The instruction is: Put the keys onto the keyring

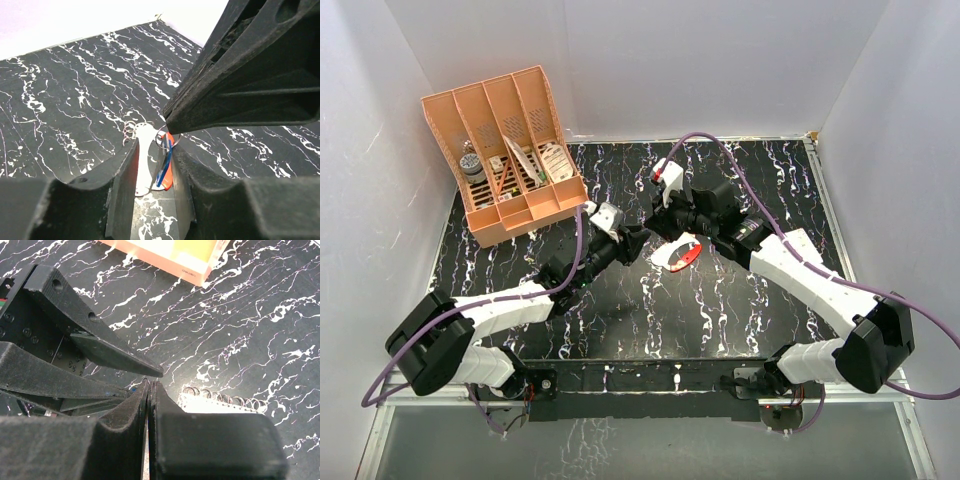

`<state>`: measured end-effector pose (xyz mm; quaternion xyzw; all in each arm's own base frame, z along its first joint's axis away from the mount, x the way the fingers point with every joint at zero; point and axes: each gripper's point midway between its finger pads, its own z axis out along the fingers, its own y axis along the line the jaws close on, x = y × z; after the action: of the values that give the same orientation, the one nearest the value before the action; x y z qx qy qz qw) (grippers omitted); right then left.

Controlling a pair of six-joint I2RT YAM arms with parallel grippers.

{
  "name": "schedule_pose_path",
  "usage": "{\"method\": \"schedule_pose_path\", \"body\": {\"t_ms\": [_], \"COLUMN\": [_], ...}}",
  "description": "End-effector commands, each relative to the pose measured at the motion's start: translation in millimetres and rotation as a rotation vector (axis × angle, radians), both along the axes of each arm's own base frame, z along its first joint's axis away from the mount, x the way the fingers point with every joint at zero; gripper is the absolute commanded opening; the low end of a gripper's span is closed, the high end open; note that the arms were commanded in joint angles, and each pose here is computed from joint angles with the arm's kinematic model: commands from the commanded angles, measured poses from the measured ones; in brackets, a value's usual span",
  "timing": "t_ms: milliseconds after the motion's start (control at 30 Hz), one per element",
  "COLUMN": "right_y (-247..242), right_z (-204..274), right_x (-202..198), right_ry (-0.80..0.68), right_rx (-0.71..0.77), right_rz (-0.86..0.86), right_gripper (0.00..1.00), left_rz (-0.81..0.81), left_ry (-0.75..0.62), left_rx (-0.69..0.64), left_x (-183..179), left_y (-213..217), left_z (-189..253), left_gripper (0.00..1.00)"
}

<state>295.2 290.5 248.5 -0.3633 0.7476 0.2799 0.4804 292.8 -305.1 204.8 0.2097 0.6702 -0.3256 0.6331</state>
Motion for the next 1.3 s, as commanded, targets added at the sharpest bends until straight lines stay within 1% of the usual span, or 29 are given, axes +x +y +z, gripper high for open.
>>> {"method": "schedule_pose_path", "body": {"t_ms": [0, 33, 67, 233, 400, 500, 633, 800, 833, 900, 967, 1033, 1067, 1100, 1133, 1167, 1233, 1267], "right_y": [1.0, 1.0, 0.5, 0.7, 3.1, 3.7, 4.1, 1.0, -0.6, -8.6, -18.6, -22.1, -21.5, -20.0, -19.2, -16.8, -11.2, -8.0], "right_z": [27.7, 27.1, 27.2, 27.8, 26.6, 25.5, 24.7, 26.8, 26.8, 24.0, 11.0, -8.7, -16.9, -25.1, -33.9, -41.8, -57.7, -64.8], "right_x": [0.1, 0.1, 0.3, 0.3, 0.1, -0.2, 0.0, 1.4, 3.4, 14.1, 28.1, 32.0, 32.4, 31.4, 30.9, 29.9, 27.1, 26.0], "right_ry": [-0.078, -0.075, -0.076, -0.066, -0.055, -0.049, -0.044, -0.051, -0.050, -0.034, 0.030, 0.093, 0.110, 0.129, 0.151, 0.174, 0.229, 0.251], "right_rx": [0.063, 0.063, 0.064, 0.082, 0.100, 0.107, 0.114, 0.126, 0.127, 0.129, 0.117, 0.085, 0.081, 0.079, 0.079, 0.080, 0.073, 0.066], "right_rz": [0.013, 0.011, 0.009, -0.005, -0.003, -0.005, -0.009, -0.032, -0.049, -0.130, -0.213, -0.239, -0.243, -0.240, -0.243, -0.241, -0.225, -0.219], "right_gripper": [0.00, 0.00, 0.00, 0.01, 0.06, 0.15, 0.22, 0.24, 0.24, 0.27, 0.28, 0.31, 0.31, 0.32, 0.34, 0.36, 0.37, 0.37], "left_rz": [-0.005, -0.006, -0.008, -0.015, -0.015, -0.017, -0.014, -0.013, -0.012, -0.002, 0.045, 0.113, 0.153, 0.192, 0.260, 0.297, 0.337, 0.348], "left_ry": [-0.055, -0.057, -0.060, -0.058, -0.065, -0.068, -0.070, -0.066, -0.066, -0.058, -0.030, 0.005, 0.024, 0.039, 0.058, 0.090, 0.114, 0.135], "left_rx": [-0.038, -0.042, -0.044, -0.048, -0.061, -0.067, -0.081, -0.079, -0.079, -0.069, -0.046, -0.020, -0.009, -0.007, -0.016, -0.013, -0.036, -0.039], "left_x": [-2.1, -2.7, -3.0, -4.7, -5.8, -6.2, -6.3, -6.3, -6.3, -5.3, -0.3, 4.5, 6.3, 8.0, 12.3, 12.6, 13.0, 13.1], "left_y": [0.2, 0.4, 0.4, 0.2, 1.0, 0.8, 1.3, 1.5, 1.8, 3.5, 10.0, 21.7, 29.5, 37.4, 48.5, 55.9, 65.9, 68.7], "left_z": [15.5, 16.2, 16.4, 14.6, 16.1, 16.9, 17.8, 16.6, 16.9, 14.5, 7.7, -4.0, -10.5, -14.9, -16.2, -21.1, -19.8, -21.1], "left_gripper": [0.27, 0.23, 0.22, 0.19, 0.17, 0.16, 0.15, 0.14, 0.14, 0.15, 0.17, 0.21, 0.25, 0.39, 0.56, 0.67, 0.77, 0.81]}}
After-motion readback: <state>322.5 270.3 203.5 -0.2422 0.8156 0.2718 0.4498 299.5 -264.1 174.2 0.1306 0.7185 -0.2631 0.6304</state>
